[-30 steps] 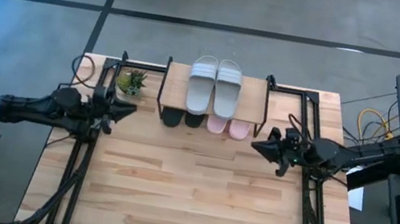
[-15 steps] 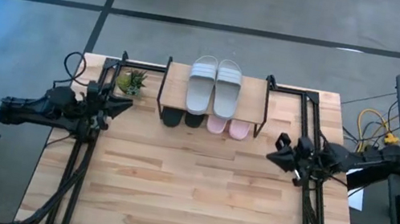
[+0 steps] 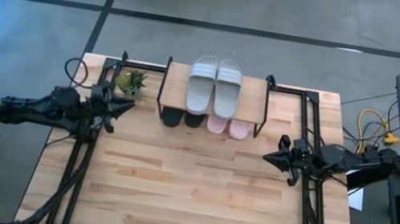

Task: Pick and place slides into the shelf
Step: Return to Home Position

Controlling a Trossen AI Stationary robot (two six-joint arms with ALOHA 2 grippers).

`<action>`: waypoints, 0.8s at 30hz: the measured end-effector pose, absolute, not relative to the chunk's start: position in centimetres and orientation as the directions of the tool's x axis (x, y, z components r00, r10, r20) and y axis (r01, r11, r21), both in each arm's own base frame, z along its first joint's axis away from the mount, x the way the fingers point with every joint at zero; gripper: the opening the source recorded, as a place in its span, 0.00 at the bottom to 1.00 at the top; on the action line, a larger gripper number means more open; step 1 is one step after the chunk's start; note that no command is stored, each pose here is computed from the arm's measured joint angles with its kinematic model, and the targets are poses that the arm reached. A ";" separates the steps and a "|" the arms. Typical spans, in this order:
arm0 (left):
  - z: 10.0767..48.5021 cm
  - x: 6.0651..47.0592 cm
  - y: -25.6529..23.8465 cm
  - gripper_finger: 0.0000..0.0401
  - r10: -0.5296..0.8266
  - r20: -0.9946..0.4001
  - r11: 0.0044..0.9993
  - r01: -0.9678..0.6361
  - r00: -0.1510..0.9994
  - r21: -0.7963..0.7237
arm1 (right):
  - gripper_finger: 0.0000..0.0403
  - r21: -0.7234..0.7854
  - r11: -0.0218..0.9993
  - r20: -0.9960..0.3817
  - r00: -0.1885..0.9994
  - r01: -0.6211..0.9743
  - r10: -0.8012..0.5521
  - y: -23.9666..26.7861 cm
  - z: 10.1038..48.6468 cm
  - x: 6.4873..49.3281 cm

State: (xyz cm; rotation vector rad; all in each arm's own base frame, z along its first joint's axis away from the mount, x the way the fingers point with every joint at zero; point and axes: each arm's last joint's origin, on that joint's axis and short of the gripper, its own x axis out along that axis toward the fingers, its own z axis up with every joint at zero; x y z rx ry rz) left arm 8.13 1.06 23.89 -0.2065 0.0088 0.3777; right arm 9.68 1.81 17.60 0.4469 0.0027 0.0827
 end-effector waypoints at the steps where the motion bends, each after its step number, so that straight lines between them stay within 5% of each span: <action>1: 23.5 8.1 1.0 0.13 0.343 -0.060 0.921 -0.348 0.937 -0.177 | 0.03 0.432 0.898 0.017 0.997 -0.079 0.079 1.8 17.6 9.7; 10: 18.8 9.3 0.4 0.13 0.134 0.003 0.977 -0.132 0.991 -0.170 | 0.03 0.438 0.899 -0.029 1.000 0.012 0.001 1.5 16.9 9.8; 24: 16.9 9.9 0.4 0.13 0.112 0.035 0.978 -0.104 0.993 -0.179 | 0.03 0.444 0.894 0.015 0.997 0.062 -0.077 0.1 17.0 9.6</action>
